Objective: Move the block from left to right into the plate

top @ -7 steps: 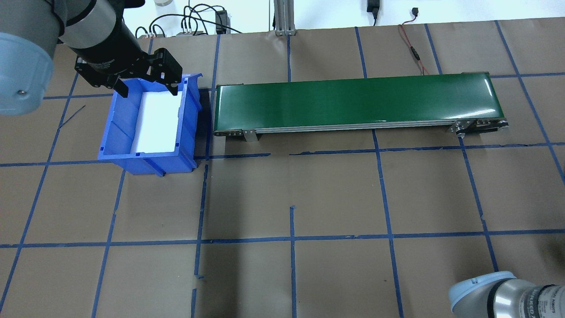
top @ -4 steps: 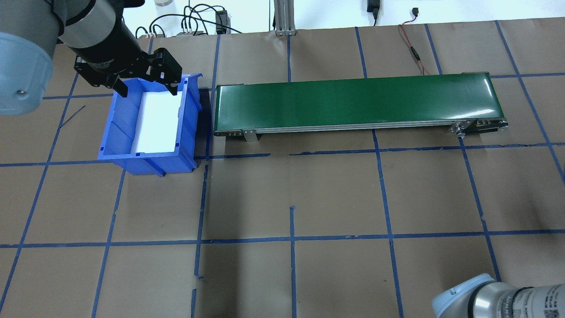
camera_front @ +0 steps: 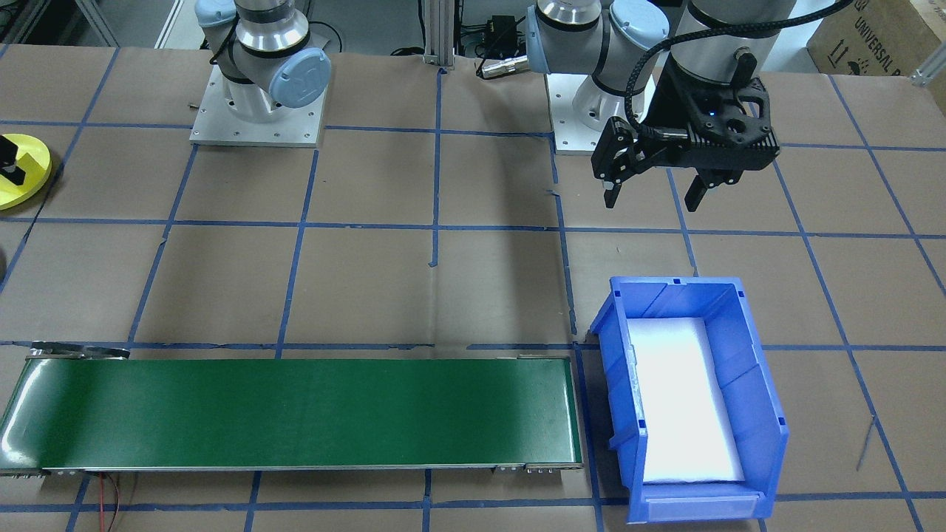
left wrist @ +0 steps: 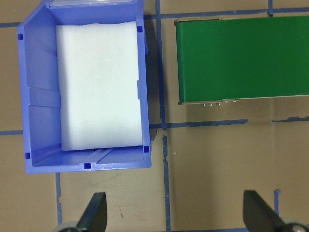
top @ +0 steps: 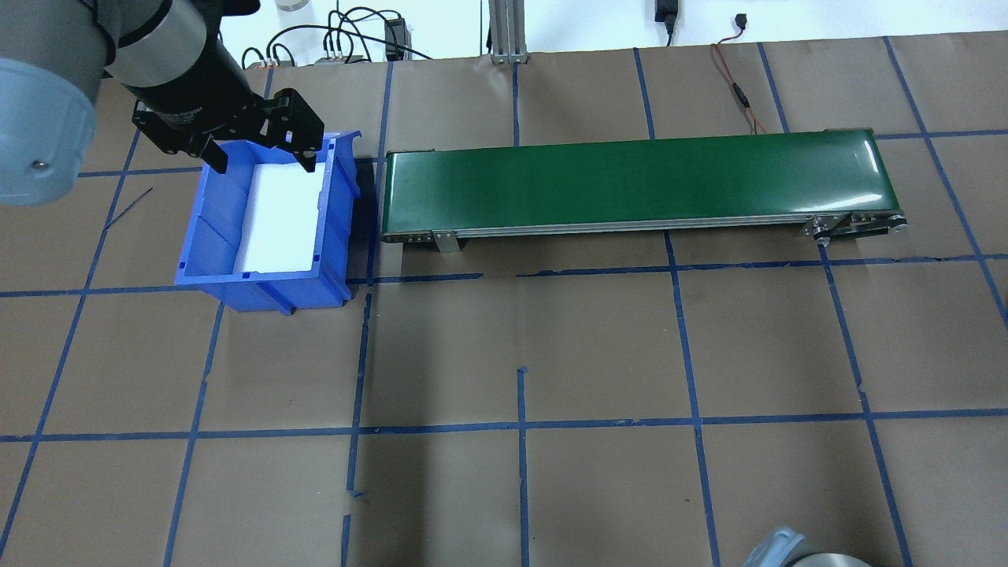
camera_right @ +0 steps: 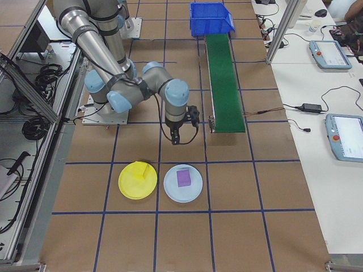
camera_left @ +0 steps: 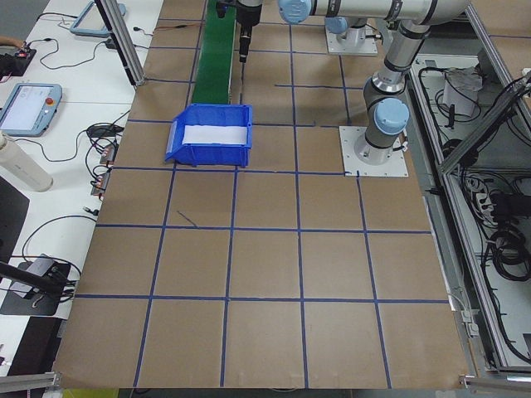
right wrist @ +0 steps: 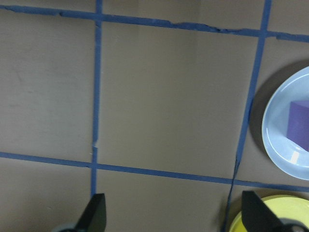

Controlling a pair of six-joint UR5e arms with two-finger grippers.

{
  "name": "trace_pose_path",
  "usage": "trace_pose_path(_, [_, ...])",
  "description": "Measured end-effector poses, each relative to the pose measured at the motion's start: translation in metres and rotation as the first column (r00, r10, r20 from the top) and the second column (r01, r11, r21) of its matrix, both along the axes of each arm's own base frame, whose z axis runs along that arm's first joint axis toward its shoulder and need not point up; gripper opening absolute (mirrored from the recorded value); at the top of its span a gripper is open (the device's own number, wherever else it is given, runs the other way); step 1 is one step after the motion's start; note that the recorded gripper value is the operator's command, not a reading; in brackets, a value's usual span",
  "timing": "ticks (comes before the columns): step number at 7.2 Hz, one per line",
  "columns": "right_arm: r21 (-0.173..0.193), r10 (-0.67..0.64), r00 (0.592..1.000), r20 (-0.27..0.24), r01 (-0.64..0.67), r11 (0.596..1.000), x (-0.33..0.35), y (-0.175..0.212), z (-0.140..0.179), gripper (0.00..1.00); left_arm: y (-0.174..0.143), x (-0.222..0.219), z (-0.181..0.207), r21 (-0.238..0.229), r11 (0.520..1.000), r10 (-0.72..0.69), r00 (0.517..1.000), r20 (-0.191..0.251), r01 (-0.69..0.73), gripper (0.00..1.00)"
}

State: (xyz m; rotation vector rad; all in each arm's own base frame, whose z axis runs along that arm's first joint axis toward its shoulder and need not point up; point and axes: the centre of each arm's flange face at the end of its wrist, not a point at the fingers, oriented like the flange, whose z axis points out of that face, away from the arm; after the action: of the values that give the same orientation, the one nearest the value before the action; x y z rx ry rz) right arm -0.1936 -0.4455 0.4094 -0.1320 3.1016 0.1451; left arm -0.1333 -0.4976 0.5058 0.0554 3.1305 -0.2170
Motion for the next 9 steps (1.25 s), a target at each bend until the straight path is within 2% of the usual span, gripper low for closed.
trace_pose_path(2, [-0.002, -0.069, 0.997, -0.028, 0.069, 0.998, 0.123, -0.023, 0.027, 1.0, 0.0, 0.0, 0.0, 0.001, 1.0, -0.001, 1.0, -0.001, 0.001, 1.0])
trace_pose_path(5, [-0.055, -0.103, 0.993, -0.053, 0.1, 0.993, 0.272, -0.022, 0.063, 1.0, 0.0, 0.0, 0.0, 0.001, 1.0, 0.0, 1.0, -0.004, 0.0, 1.0])
trace_pose_path(7, [-0.072, -0.081, 0.997, -0.02, 0.079, 0.994, 0.331, -0.011, 0.07, 1.0, 0.0, 0.0, -0.001, 0.004, 1.0, 0.001, 1.0, -0.006, -0.001, 1.0])
trace_pose_path(9, [-0.074, -0.064, 0.998, 0.028, 0.066, 0.995, 0.352, -0.007, 0.071, 1.0, 0.0, 0.001, -0.004, 0.01, 1.0, 0.002, 1.0, 0.001, -0.002, 1.0])
